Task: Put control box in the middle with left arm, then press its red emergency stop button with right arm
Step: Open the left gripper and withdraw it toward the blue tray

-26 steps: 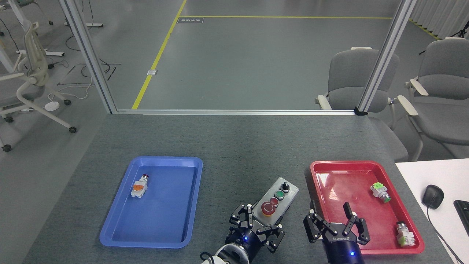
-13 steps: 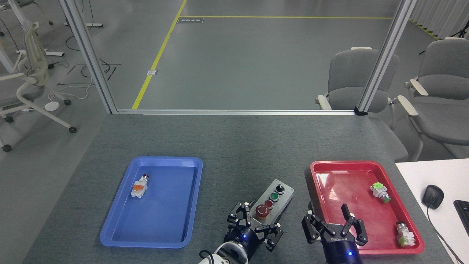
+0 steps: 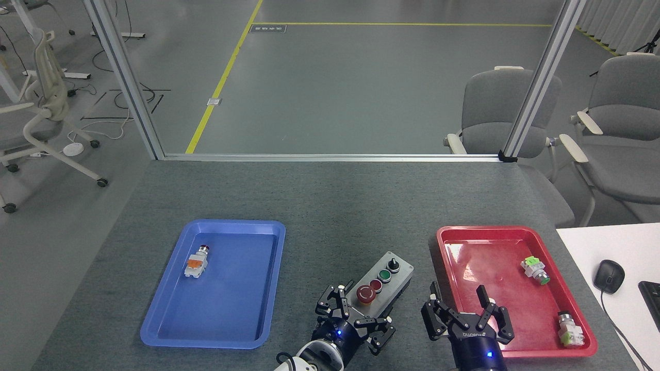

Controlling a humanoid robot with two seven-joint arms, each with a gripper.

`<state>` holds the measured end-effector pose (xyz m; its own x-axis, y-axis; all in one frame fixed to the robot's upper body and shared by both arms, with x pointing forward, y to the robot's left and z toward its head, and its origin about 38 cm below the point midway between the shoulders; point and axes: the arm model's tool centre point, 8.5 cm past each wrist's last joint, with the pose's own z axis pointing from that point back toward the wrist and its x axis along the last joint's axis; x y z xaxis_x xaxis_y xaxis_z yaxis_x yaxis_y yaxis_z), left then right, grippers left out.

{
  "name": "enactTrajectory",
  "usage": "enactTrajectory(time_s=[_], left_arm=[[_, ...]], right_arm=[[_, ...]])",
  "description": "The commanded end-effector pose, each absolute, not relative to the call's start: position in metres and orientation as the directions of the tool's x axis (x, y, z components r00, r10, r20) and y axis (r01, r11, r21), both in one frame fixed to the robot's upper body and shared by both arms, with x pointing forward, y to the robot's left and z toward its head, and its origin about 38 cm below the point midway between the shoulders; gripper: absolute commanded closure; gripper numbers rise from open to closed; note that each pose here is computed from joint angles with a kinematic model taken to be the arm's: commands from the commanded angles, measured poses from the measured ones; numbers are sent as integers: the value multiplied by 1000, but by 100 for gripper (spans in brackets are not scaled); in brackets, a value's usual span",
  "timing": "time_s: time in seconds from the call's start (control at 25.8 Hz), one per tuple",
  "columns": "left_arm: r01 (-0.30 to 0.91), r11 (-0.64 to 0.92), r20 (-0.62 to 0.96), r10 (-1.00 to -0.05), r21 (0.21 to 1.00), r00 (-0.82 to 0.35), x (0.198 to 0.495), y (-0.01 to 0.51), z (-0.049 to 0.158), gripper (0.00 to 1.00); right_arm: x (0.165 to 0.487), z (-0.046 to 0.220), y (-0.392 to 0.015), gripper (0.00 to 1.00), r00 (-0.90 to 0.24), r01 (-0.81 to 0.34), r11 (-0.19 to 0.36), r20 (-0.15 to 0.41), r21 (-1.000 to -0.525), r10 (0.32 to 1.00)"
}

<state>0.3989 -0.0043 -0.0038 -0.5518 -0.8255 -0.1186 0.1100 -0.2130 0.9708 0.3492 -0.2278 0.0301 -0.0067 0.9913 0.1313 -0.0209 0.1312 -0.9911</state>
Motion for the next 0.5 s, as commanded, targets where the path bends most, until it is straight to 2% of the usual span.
enactTrajectory(time_s=[0.0, 0.19, 0.35, 0.46], left_arm=[[113, -222, -126, -828, 968, -547, 406, 23, -9, 2], [153, -199, -92, -848, 968, -522, 411, 60, -18, 1], [147, -178, -79, -854, 973, -513, 410, 92, -14, 1], [120, -147, -68, -864, 982, -498, 406, 120, -4, 1]], right_arm=[[349, 30, -223, 1, -12, -25, 128, 129, -991, 992], [350, 31, -215, 1, -13, -23, 124, 124, -992, 992], [350, 30, -208, 1, -18, -27, 117, 118, -993, 993], [350, 31, -203, 1, -21, -27, 113, 114, -993, 993]])
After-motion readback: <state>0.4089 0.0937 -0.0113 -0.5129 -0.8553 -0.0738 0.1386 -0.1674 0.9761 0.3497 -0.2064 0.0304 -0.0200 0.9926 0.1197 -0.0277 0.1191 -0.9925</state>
